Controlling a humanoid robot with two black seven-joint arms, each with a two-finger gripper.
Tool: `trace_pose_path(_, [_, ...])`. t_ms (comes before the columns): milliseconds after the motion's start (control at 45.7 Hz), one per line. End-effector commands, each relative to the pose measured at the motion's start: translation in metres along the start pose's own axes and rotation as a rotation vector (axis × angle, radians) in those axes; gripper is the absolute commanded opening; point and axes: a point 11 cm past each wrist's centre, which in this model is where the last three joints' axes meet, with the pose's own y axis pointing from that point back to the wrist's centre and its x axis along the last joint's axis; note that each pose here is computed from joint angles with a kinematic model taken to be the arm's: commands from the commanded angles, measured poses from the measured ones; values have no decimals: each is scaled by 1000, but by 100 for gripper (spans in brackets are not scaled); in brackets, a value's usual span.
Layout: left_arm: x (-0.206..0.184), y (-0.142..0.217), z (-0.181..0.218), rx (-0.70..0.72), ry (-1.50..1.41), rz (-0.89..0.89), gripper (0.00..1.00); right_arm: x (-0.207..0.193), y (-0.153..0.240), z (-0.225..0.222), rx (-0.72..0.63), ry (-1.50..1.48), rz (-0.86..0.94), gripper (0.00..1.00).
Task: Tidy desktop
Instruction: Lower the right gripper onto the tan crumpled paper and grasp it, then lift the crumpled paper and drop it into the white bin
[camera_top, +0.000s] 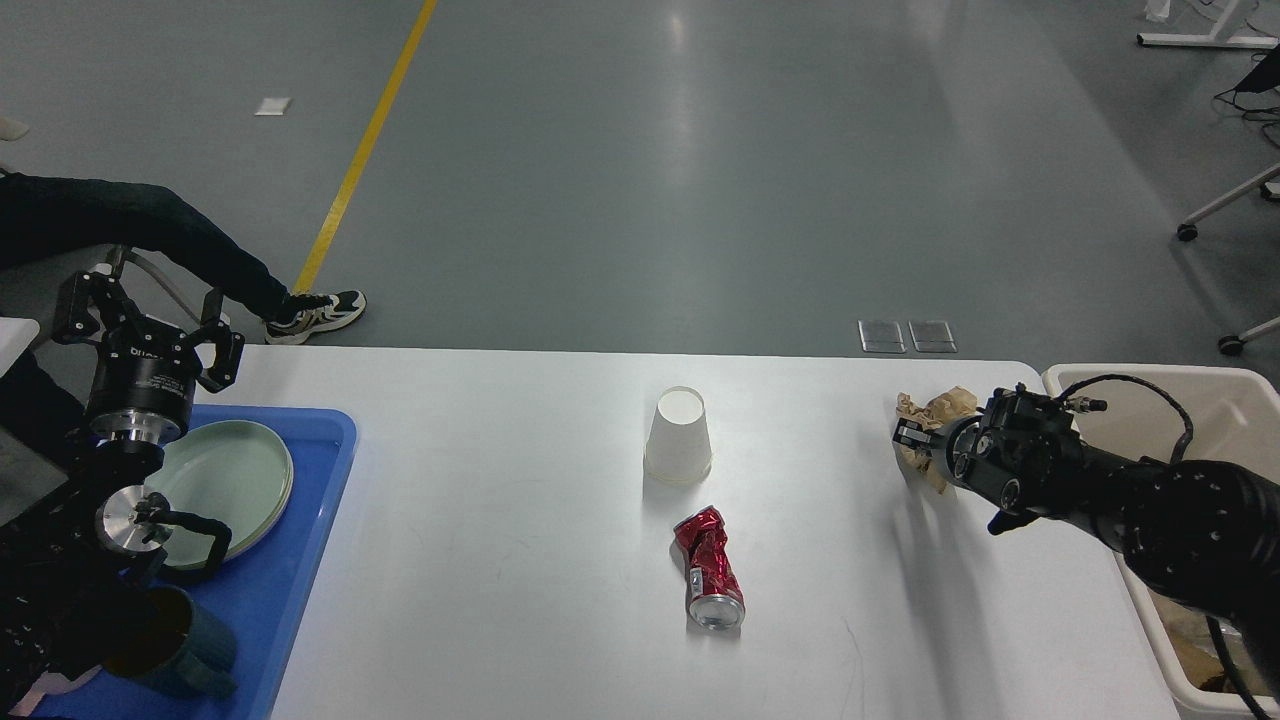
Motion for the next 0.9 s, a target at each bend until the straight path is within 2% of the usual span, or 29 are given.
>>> trace_pose_path(0, [0, 0, 0, -1, 0, 0, 96, 28, 16, 6, 10, -31, 4, 0])
trace_pose_path(197, [0, 0, 0, 1, 0, 0, 96, 71, 72, 12, 68, -86, -43, 0])
trace_pose_path(438, [0, 0, 0, 1, -1, 1, 96, 158, 175, 3, 218, -141, -68, 0])
trace_pose_path(591, [0, 0, 0, -1, 0, 0, 96, 187, 227, -1, 304, -124, -160, 0])
trace_pose_path(744, [0, 0, 0, -1, 0, 0, 96, 195, 230, 16, 283, -149, -147, 0])
trace_pose_path(876, [0, 0, 0, 1, 0, 0, 96, 187, 187, 67, 141, -237, -34, 0])
